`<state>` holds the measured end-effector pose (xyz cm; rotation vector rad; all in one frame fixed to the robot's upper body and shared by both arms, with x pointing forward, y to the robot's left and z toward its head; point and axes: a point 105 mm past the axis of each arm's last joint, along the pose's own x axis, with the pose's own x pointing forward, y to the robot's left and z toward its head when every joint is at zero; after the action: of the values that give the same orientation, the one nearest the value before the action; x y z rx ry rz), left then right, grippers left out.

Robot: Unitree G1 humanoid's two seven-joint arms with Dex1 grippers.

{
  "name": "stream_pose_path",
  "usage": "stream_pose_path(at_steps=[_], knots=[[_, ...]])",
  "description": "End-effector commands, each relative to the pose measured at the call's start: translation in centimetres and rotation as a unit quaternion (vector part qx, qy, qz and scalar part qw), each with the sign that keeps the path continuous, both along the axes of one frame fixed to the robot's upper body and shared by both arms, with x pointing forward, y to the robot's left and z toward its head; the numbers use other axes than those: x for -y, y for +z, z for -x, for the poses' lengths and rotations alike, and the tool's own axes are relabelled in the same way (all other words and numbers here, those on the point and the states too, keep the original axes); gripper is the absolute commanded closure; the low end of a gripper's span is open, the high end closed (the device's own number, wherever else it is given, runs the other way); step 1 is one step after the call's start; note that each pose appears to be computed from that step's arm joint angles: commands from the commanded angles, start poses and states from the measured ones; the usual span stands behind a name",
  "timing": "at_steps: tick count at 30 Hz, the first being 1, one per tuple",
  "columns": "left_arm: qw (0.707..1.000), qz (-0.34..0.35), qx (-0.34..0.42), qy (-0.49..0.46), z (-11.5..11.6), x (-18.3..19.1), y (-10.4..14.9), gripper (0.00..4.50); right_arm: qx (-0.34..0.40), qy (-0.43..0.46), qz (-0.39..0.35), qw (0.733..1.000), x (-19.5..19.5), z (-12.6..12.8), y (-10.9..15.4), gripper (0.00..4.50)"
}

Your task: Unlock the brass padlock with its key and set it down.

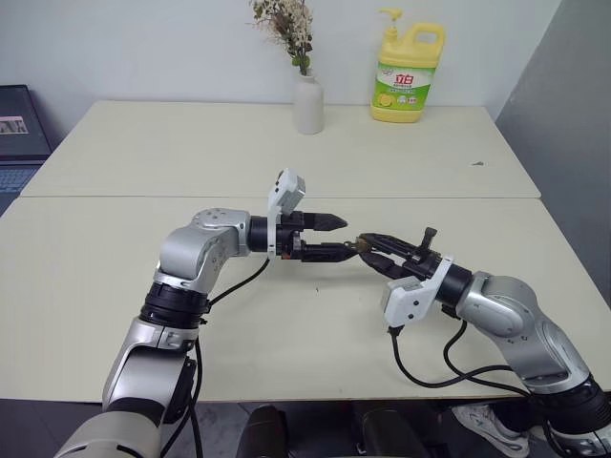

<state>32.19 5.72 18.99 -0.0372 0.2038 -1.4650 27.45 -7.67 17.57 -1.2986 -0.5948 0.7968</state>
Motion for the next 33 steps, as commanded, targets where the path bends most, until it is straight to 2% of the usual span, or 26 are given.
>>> stream_pose_path(at_steps=[1, 16, 20, 30, 33], knots=[[1.0, 0.011, 0.015, -0.012, 0.5, 0.4, 1.4, 0.28, 0.019, 0.017, -0.008, 1.0, -0.5, 0.6, 1.1, 3.56], [0.999, -0.003, 0.016, -0.036, 0.9, 1.5, 0.7, 0.28, 0.024, 0.029, -0.014, 0.999, -0.9, 1.0, 1.5, 3.56], [0.999, -0.004, 0.015, -0.034, 0.7, 1.4, 0.6, 1.15, 0.024, 0.031, -0.014, 0.999, -0.9, 1.1, 1.5, 3.56], [0.999, -0.006, 0.012, -0.043, 0.9, 1.3, 0.5, 4.3, 0.024, 0.036, -0.015, 0.999, -1.1, 1.2, 1.6, 3.56], [0.999, -0.005, 0.012, -0.042, 0.9, 1.3, 0.4, 4.34, 0.025, 0.038, -0.017, 0.999, -1.2, 1.2, 1.6, 3.56]])
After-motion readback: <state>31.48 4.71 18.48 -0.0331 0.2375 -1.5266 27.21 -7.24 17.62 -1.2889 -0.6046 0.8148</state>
